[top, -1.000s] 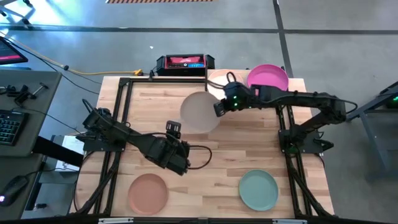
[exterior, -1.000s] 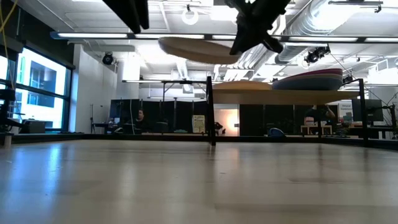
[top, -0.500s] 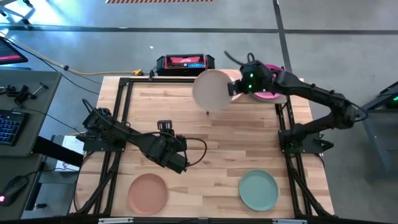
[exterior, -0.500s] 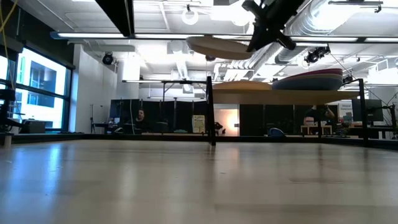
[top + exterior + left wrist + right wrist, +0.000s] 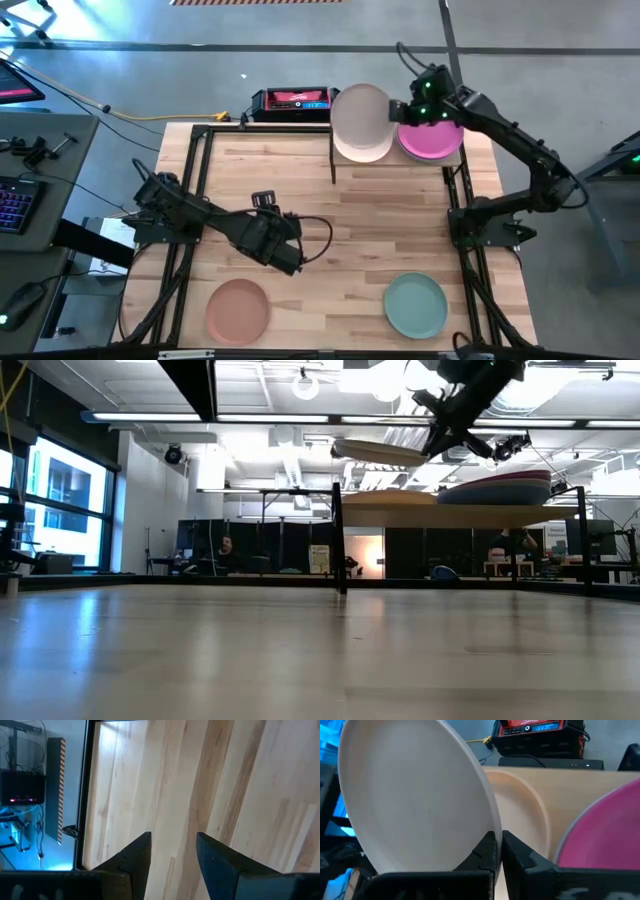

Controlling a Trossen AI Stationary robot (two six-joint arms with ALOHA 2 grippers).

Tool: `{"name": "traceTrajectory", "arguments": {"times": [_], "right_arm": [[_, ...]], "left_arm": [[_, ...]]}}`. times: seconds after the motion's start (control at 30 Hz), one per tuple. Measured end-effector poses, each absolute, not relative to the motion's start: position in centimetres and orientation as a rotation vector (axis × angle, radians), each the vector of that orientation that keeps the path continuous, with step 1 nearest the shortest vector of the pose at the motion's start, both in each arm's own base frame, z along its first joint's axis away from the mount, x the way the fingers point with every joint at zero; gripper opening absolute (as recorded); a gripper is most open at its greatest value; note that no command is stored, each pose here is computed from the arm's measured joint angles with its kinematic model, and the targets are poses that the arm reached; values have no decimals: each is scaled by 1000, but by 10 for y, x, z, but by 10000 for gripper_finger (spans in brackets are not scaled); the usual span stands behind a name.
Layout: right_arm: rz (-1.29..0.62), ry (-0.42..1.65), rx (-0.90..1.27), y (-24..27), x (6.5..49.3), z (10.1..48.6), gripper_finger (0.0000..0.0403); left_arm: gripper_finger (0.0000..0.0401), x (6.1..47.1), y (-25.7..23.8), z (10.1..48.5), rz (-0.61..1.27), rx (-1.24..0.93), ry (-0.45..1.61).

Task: Place and stack plates onto a shelf
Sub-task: Stack the gray plate on top of the light orange plate on the shelf

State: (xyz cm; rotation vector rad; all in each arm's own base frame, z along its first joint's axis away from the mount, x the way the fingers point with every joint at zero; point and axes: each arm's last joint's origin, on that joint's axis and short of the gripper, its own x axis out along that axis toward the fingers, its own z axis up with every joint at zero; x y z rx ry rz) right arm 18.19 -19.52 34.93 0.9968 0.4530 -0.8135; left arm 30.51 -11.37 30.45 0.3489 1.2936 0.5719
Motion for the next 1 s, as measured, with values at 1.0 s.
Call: {"name": "traceTrajectory", "arguments": {"times": [1.0], "right_arm": [[-797,409,768,-236,189,458,0]], "left_arm": [[145,319,-73,304,642,309,1326]]}}
